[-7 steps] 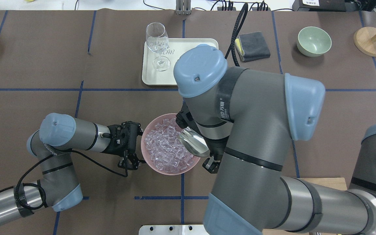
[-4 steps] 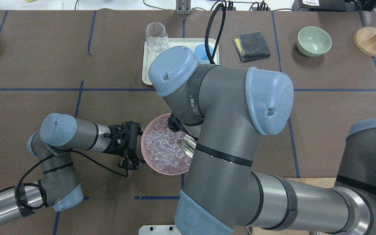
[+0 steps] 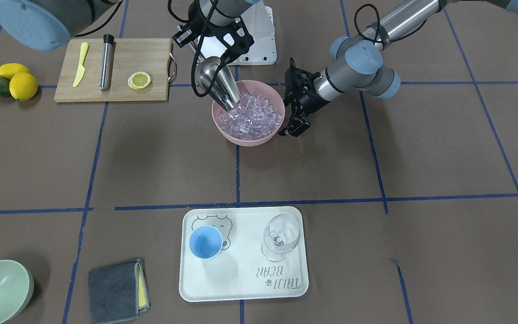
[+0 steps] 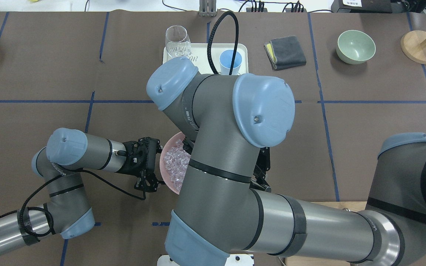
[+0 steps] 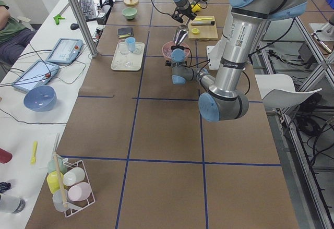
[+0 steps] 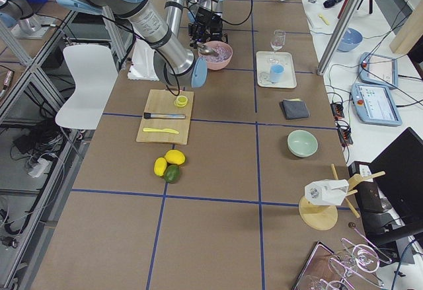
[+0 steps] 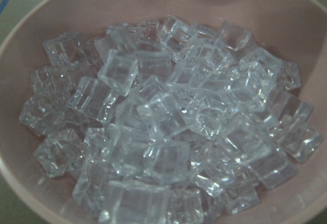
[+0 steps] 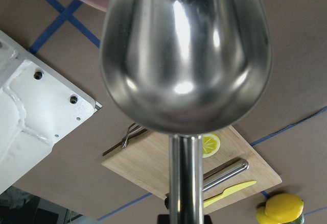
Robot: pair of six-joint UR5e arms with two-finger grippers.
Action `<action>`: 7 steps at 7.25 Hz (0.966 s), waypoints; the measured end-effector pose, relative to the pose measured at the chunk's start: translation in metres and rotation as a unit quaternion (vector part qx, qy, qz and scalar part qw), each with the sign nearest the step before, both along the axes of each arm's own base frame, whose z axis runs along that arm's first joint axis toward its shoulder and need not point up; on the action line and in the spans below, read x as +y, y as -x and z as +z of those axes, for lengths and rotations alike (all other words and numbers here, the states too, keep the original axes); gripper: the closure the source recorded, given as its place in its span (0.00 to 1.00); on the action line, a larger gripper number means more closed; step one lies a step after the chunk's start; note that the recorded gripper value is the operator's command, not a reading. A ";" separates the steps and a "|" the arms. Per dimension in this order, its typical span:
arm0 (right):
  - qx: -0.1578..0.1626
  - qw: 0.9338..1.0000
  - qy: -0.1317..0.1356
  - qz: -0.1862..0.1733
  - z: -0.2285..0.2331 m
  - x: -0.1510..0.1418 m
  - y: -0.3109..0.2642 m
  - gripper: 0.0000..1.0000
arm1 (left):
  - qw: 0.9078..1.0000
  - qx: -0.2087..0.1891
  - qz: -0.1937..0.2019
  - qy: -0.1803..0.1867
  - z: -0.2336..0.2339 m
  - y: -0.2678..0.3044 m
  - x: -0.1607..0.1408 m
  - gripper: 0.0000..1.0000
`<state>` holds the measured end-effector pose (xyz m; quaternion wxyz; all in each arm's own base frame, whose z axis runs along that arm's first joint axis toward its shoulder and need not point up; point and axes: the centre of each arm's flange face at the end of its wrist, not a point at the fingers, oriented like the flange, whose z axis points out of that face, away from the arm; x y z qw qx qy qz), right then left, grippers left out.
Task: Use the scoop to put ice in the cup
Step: 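Tilt the bowl with the left gripper while the right gripper positions the scoop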
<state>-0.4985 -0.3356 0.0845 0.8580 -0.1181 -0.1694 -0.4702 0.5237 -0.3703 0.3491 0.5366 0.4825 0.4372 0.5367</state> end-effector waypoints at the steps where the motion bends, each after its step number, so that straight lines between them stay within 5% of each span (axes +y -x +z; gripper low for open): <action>1: 0.007 1.000 0.002 -0.005 0.001 0.000 0.007 1.00 | 1.000 0.002 0.000 -0.001 0.001 0.000 0.000 0.00; 7: 0.036 0.998 -0.011 -0.043 0.017 0.010 0.033 1.00 | 1.000 0.009 -0.010 -0.006 0.003 -0.003 -0.003 0.00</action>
